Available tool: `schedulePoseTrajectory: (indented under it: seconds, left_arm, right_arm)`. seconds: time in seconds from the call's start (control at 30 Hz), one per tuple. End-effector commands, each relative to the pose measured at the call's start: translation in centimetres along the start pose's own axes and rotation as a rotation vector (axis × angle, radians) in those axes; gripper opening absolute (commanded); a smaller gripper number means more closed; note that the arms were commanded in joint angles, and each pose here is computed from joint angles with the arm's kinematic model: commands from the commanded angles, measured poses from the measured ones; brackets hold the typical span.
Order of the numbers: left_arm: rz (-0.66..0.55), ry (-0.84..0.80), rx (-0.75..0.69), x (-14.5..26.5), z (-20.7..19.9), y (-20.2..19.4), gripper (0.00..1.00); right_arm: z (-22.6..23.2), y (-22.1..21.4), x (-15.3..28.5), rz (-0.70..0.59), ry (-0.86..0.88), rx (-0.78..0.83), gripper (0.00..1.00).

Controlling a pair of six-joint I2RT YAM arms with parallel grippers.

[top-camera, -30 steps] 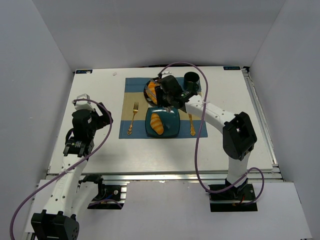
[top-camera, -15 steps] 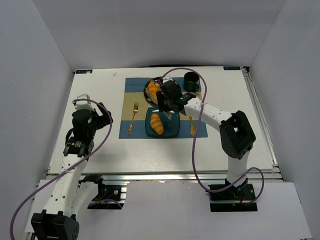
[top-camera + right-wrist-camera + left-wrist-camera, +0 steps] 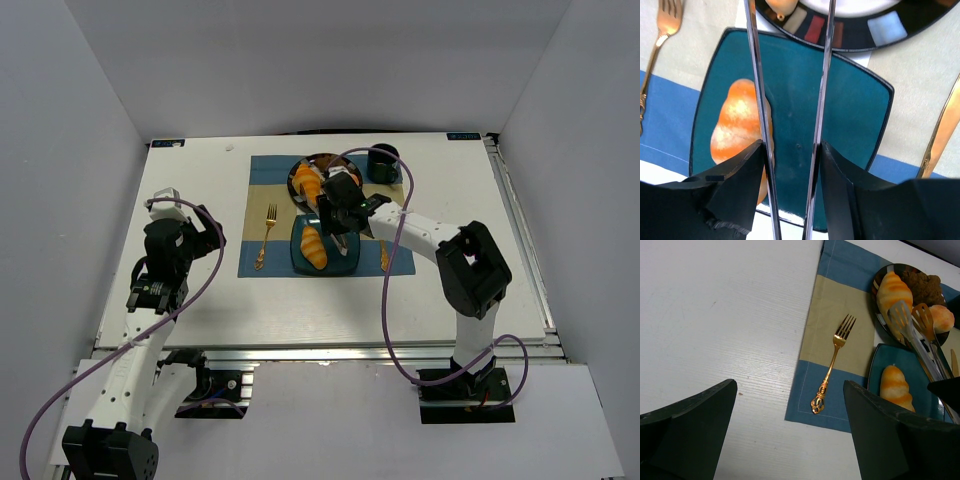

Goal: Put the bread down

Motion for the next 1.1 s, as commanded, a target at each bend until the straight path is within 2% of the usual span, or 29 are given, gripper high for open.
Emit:
schedulePoseTrajectory:
  seconds: [0.0, 0.2, 0.4, 0.57, 0.73, 0.93, 1.07]
  left_arm:
    - [0.001, -0.010, -0.003, 0.1, -0.1, -0.1, 0.98]
    - [0.001, -0.010, -0.003, 0.1, -0.1, -0.1, 0.98]
    - [0.000, -0.008, -0.003, 0.1, -0.1, -0.1, 0.98]
    - [0.002, -0.008, -0.003, 0.1, -0.1, -0.1, 0.98]
    - [0.002, -0.009, -0.003, 0.1, -0.1, -0.1, 0.98]
    - [0.004, -0.006, -0.004, 0.0, -0.1, -0.2, 0.98]
    - [0.001, -0.003, -0.004, 0.0, 0.0, -0.1, 0.98]
  right_arm:
    - [0.4, 2.1, 1.7, -0.079, 0.031, -0.033, 0.53]
    - [0.7, 2.3, 1.6, -0.077, 0.046, -0.033, 0.51]
    - [1.1, 3.2, 1.7, -0.089, 0.066, -0.036, 0.41]
    - [1.1, 4.6, 2.7, -0.118, 0.064, -0.042, 0.38]
    - [0.8, 7.3, 5.5, -0.189, 0.056, -0.042, 0.36]
    - [0.1, 10.1, 10.7, -0.283, 0.056, -0.040, 0.36]
    - [-0.6, 7.4, 13.3, -0.260, 0.048, 0.008, 0.36]
Point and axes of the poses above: each gripper's point midway between its finger pads, its own x axis back along the fingers, its own z axis along the line the jaws close on, y = z × x, the point moved 2 cm from there along x, back along the fingers, and after that the axes turned 8 degrees about x, right-handed, at the moved point
